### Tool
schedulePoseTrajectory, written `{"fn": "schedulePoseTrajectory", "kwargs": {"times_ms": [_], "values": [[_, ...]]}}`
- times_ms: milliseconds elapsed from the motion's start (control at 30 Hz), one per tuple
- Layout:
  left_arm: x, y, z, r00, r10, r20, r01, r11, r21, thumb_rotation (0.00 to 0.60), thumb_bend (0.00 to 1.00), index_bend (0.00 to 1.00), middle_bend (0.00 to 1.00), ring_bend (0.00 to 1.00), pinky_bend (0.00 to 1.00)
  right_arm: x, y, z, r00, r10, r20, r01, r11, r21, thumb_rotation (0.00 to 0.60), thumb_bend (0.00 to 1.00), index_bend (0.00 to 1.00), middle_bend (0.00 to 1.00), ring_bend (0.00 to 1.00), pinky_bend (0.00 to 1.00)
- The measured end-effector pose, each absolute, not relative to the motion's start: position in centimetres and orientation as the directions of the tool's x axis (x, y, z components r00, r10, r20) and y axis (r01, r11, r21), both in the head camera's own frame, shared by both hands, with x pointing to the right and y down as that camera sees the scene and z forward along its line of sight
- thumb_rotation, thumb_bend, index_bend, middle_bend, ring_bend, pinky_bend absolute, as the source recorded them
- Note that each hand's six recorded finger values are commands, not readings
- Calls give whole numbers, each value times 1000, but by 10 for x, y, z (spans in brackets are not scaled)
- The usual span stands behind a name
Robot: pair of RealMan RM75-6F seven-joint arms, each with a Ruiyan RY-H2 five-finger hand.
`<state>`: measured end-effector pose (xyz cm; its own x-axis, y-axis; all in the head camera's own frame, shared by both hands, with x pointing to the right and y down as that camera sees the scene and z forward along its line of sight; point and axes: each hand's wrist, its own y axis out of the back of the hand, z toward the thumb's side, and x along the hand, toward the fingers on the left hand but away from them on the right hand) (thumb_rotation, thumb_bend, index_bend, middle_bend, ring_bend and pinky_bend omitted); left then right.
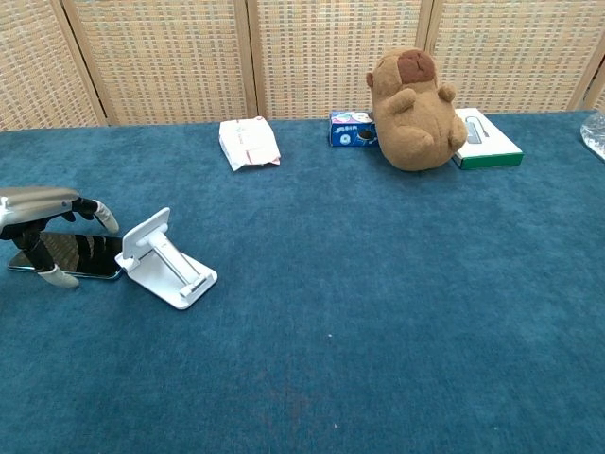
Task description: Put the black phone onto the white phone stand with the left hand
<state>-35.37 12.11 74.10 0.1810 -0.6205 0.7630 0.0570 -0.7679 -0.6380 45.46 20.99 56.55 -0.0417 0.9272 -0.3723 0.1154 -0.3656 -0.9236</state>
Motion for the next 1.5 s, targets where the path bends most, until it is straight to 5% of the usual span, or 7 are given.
{"fn": "schedulePoseTrajectory", "kwargs": {"times_ms": [367, 733, 1500], "values": [[-351, 122, 744, 170, -605, 778, 62, -781, -622, 600, 11, 260, 214, 158, 163, 454, 211, 567, -43, 922, -384, 112, -377, -919, 600, 2, 70, 0, 0, 0], [-352, 120, 746, 156, -628, 763, 63, -764, -642, 600, 18, 480, 403, 422, 393, 455, 210, 567, -43, 922, -384, 114, -378, -919, 600, 2, 70, 0, 0, 0], [-372, 90, 705, 170, -736, 656, -132, -677, -724, 600, 16, 487, 418, 441, 409, 452, 212, 569, -37, 918, -395, 116, -389, -914, 600, 2, 70, 0, 0, 0]]}}
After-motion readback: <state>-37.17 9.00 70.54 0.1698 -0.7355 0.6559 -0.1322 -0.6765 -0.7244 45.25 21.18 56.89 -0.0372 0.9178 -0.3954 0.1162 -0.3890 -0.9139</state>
